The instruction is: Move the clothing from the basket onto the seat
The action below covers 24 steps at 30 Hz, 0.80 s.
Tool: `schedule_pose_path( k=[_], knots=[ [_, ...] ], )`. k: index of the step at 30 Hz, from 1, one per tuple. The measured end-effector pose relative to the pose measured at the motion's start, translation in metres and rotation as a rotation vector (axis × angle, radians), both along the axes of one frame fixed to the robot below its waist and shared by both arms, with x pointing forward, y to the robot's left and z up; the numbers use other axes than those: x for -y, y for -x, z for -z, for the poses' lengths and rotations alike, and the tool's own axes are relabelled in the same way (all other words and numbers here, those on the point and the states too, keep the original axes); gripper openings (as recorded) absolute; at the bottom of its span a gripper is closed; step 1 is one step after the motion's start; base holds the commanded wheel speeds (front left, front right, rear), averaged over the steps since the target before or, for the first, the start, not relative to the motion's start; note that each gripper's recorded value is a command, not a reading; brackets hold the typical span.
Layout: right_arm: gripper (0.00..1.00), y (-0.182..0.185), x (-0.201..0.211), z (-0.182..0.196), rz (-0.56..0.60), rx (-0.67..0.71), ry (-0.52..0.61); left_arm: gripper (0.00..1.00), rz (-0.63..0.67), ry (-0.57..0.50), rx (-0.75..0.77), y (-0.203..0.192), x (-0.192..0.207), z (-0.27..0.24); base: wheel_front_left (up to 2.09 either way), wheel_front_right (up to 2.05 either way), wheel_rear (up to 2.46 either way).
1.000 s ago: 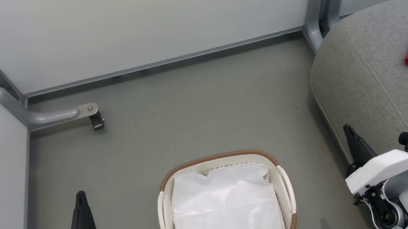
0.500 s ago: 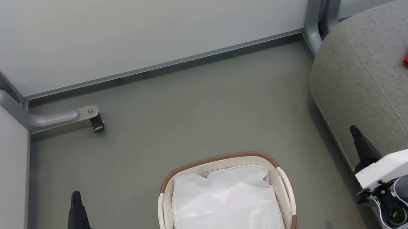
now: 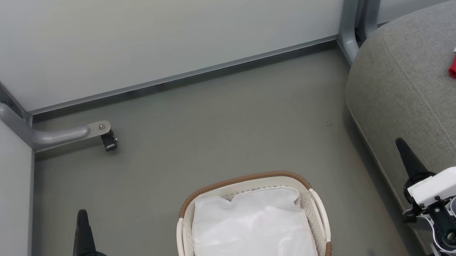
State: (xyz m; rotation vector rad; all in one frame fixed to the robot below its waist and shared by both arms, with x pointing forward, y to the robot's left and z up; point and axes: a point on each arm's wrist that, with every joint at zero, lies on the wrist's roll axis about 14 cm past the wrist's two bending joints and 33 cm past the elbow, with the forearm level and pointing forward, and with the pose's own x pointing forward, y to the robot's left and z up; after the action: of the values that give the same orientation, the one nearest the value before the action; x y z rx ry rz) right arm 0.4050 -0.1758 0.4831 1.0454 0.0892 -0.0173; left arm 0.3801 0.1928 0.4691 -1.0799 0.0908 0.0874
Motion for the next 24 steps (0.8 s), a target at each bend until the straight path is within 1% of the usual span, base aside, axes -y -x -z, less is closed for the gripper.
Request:
schedule_pose_path(
  k=[24],
  knots=[
    [0.0,0.0057,0.0102,-0.0082,0.031,0.016,-0.233,0.0,-0.013,0.215,0.028,-0.0024,-0.0031,-0.0102,0.0,0.0,0.0]
  ],
)
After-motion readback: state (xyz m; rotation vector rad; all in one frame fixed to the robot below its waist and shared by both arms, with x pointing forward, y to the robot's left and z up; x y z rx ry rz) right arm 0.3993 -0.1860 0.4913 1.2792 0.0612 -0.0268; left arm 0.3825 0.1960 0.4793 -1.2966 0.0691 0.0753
